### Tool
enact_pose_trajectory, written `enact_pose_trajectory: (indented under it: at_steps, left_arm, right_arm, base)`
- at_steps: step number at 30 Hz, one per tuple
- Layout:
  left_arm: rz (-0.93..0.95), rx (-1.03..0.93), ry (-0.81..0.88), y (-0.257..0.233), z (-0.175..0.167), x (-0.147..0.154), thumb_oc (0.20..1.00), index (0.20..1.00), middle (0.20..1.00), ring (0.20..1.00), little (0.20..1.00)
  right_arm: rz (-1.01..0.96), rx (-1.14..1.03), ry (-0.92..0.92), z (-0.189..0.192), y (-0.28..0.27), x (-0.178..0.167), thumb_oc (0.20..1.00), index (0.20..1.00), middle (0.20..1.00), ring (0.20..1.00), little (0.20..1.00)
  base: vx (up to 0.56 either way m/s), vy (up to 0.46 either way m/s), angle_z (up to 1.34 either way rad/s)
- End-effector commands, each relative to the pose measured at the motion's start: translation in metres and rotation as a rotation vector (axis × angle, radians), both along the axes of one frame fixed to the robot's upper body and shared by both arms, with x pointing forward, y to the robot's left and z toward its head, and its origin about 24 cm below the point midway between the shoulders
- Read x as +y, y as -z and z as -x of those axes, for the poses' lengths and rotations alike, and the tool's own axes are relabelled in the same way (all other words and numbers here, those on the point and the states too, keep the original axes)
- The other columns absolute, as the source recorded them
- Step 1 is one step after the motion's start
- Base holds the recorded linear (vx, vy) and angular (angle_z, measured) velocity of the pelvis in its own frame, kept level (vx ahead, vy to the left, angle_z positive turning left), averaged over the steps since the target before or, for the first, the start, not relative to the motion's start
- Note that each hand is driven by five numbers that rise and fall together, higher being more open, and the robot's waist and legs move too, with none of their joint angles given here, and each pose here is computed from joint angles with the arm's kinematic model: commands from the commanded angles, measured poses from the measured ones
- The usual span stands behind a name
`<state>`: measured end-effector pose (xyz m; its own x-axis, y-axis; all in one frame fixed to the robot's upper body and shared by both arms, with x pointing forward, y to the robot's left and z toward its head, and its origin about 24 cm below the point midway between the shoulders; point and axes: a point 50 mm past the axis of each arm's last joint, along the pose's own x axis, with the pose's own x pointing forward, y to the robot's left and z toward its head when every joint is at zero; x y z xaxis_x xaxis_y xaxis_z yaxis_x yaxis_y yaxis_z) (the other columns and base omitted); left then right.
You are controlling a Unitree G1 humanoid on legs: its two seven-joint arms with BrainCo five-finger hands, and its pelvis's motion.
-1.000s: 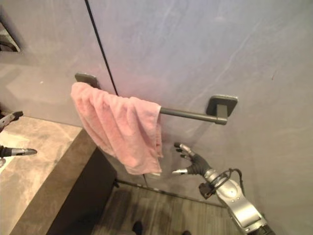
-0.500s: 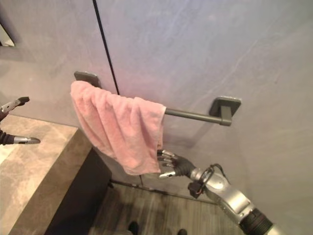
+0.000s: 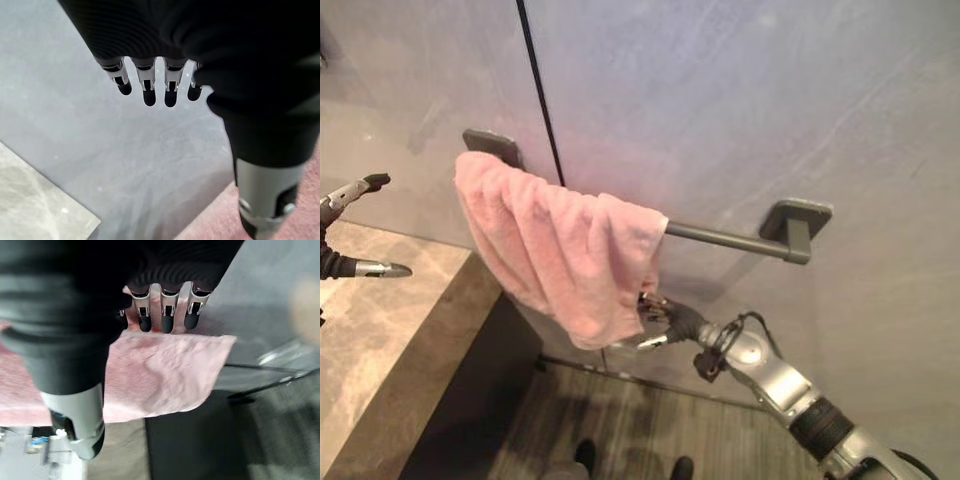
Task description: Put brush and paste in cup on sink, flatten towel.
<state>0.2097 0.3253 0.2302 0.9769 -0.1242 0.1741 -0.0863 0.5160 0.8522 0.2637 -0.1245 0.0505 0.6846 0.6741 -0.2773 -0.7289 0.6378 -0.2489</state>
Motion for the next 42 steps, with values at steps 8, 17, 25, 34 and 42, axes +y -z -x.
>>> enact_pose_trajectory:
  at_steps: [8, 17, 25, 34, 42]
  left_arm:
    - [-0.041, -0.029, -0.037, -0.009, 0.009, 0.009, 1.0, 1.0, 1.0, 1.0, 1.0]
    - [0.002, -0.025, 0.009, 0.003, 0.002, -0.001, 1.0, 1.0, 1.0, 1.0, 1.0]
    - [0.023, -0.034, 0.022, 0.002, 0.001, -0.002, 1.0, 1.0, 1.0, 1.0, 1.0]
    - [0.125, 0.044, 0.089, 0.022, -0.01, -0.011, 1.0, 1.0, 1.0, 1.0, 1.0]
    - [0.179, 0.123, 0.074, 0.05, -0.022, -0.011, 1.0, 1.0, 1.0, 1.0, 1.0]
  right_arm:
    - [0.123, -0.078, 0.124, 0.002, 0.009, -0.032, 1.0, 1.0, 1.0, 1.0, 1.0]
    - [0.011, -0.234, 0.056, -0.021, -0.026, 0.009, 1.0, 1.0, 1.0, 1.0, 1.0]
    - [-0.112, -0.241, -0.112, -0.019, -0.048, 0.051, 1.0, 1.0, 1.0, 1.0, 1.0]
    - [-0.192, -0.197, -0.12, -0.006, -0.046, 0.044, 0.2, 0.2, 0.2, 0.2, 0.2]
    - [-0.235, -0.151, -0.082, 0.012, -0.037, 0.028, 0.2, 0.2, 0.2, 0.2, 0.2]
  base:
    - [0.01, 0.006, -0.05]
    - [0.01, 0.009, -0.05]
    - [0.0, 0.0, 0.0]
    - [0.0, 0.006, -0.01]
    - [0.02, 0.041, -0.14]
